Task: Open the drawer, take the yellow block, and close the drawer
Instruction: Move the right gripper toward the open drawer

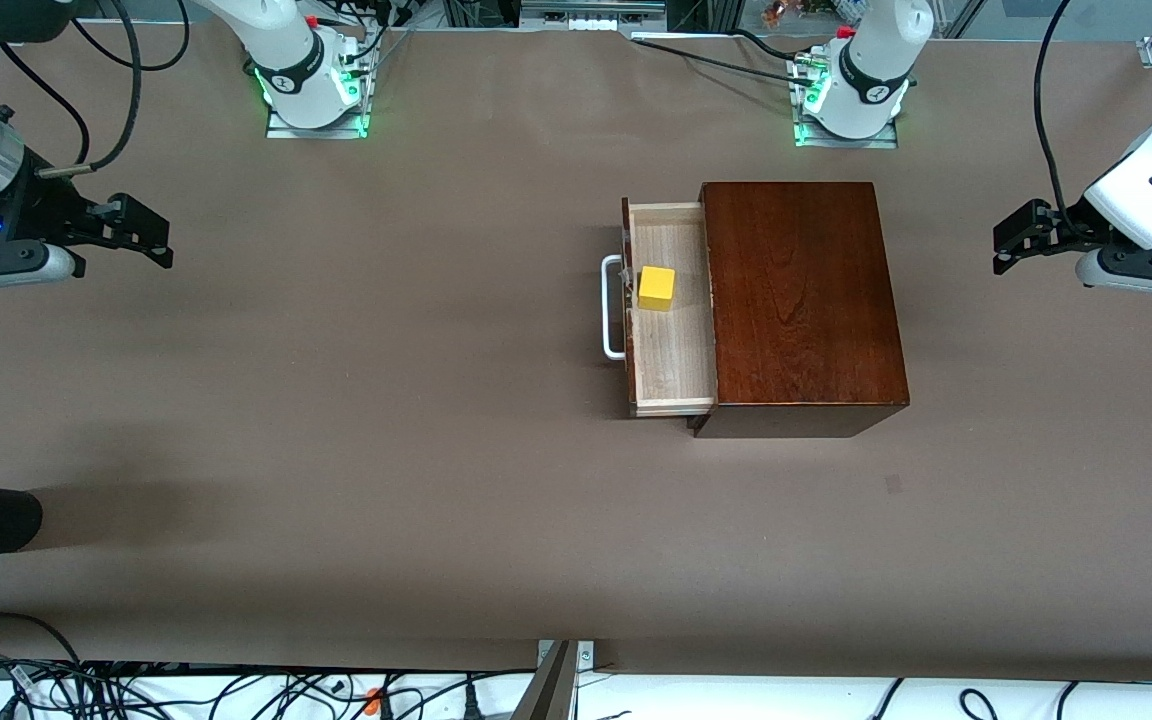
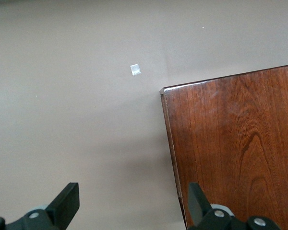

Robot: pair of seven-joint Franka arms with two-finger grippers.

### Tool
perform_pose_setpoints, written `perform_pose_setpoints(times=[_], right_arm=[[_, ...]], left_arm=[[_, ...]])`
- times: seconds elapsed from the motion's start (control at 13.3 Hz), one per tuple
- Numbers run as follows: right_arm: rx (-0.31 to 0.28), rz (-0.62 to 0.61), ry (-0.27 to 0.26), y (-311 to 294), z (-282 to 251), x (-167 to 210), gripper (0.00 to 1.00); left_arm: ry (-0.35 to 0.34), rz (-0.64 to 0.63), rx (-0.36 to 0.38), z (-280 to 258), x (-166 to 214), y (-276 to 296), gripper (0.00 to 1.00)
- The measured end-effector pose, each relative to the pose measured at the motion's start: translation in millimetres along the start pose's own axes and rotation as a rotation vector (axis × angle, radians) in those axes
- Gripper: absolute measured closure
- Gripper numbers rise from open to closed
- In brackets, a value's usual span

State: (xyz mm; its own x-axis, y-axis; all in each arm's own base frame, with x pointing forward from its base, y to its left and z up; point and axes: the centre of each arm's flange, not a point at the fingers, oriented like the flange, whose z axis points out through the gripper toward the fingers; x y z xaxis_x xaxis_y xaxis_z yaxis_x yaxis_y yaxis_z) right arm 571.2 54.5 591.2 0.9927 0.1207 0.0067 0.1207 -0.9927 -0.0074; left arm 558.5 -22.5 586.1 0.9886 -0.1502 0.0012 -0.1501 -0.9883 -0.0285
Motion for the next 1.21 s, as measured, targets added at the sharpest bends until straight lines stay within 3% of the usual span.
perform_pose_setpoints(times=[0.53, 0.75, 0.9, 0.98, 1.21], right_arm=[[-0.001, -0.002, -0.004, -1.5, 3.3, 1.9, 0.0], [-0.004, -0.032, -0.052, -15.8, 21.4, 6.0, 0.0], [-0.006, -0.13, -0.132, -58.4, 47.3, 8.0, 0.0], [-0.006, -0.205, -0.145, -95.5, 54.6, 6.5, 0.0], [0.004, -0.443, -0.091, -230.6, 56.5, -17.3, 0.0]], left_arm=[[0.0, 0.0, 0.0, 0.0, 0.0, 0.0, 0.0], [-0.001, 0.0, 0.0, 0.1, -0.1, 0.0, 0.0], [-0.001, 0.0, 0.0, 0.2, 0.0, 0.2, 0.0], [-0.002, 0.0, 0.0, 0.4, 0.0, 0.0, 0.0], [-0.002, 0.0, 0.0, 0.4, -0.1, -0.3, 0.0]])
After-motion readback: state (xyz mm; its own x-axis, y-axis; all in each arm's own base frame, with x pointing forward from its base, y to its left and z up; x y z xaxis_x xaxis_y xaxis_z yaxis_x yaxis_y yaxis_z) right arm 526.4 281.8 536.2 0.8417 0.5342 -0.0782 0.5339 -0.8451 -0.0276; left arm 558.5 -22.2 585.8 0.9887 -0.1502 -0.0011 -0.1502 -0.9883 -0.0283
